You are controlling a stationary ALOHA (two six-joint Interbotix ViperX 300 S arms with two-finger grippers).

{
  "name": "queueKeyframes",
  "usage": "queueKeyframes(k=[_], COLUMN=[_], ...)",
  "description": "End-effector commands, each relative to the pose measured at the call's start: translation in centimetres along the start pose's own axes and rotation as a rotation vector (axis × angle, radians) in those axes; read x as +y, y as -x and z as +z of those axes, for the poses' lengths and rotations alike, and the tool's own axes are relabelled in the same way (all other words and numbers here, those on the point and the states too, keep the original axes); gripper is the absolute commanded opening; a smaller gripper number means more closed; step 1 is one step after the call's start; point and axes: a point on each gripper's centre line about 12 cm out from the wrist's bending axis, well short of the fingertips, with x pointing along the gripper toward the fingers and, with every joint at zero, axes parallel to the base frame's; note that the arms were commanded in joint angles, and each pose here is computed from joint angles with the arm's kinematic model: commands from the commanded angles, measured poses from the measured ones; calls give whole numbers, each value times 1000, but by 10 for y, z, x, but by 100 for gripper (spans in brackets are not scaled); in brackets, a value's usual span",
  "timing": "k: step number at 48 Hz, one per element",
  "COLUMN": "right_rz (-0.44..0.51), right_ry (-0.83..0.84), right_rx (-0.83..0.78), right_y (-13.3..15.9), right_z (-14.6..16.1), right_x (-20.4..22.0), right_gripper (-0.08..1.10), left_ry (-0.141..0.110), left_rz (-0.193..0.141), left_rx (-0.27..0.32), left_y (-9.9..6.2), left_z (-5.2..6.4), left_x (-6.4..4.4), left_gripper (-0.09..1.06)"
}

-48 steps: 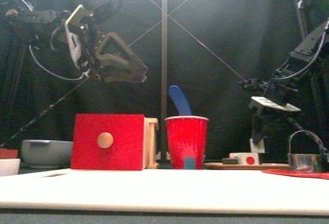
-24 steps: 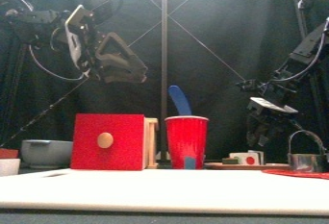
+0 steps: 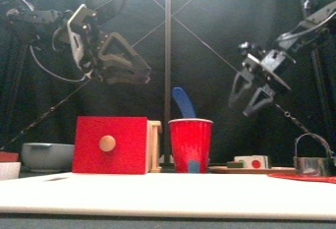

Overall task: Place sushi on board then cut the sushi with the knife then place the pieces on the plate
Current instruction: Place the 4 sushi pieces on the plate

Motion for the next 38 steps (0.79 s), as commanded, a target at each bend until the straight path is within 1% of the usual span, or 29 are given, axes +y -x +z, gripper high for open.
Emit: queueKeyframes(k=[1,4,6,9,12,17,20,21,25,29,32,33,37,38], right_rz=[196,293,382,475,547,647,697,721,771,801,813,815,803,795], right_ry=[37,67,101,150,224,357,419,444,486,504,506,505,496,492], right_rx=[-54,-48,-39,-29,-29,-47,-65,-75,-113,-154,-183,-193,-218,-221], right_y=[27,37,47,57,65,78,86,91,102,113,120,122,125,124], right_z=[10,5,-2,-10,-19,-31,-36,-37,-37,-35,-35,-34,-33,-33], right_x=[40,58,74,89,100,113,117,119,117,111,103,100,89,87], right_gripper=[99,99,99,99,99,99,99,99,99,99,99,99,99,99], left_ry=[6,0,-7,-24,-44,-75,-85,-85,-81,-92,-94,-99,-112,-115], left_rz=[-6,-8,-12,-22,-32,-54,-69,-72,-92,-114,-125,-127,-135,-137], left_rx=[-43,-57,-70,-93,-120,-173,-207,-224,-294,-363,-408,-422,-434,-430], left_y=[-2,-2,-3,-4,-4,-4,-2,-2,3,8,12,14,18,19], left_z=[15,19,22,27,32,40,44,46,54,61,65,67,66,65], left_x=[-3,-4,-4,-7,-9,-15,-19,-21,-30,-40,-44,-44,-44,-44], left_gripper=[71,71,71,71,71,71,71,71,72,72,73,73,73,73])
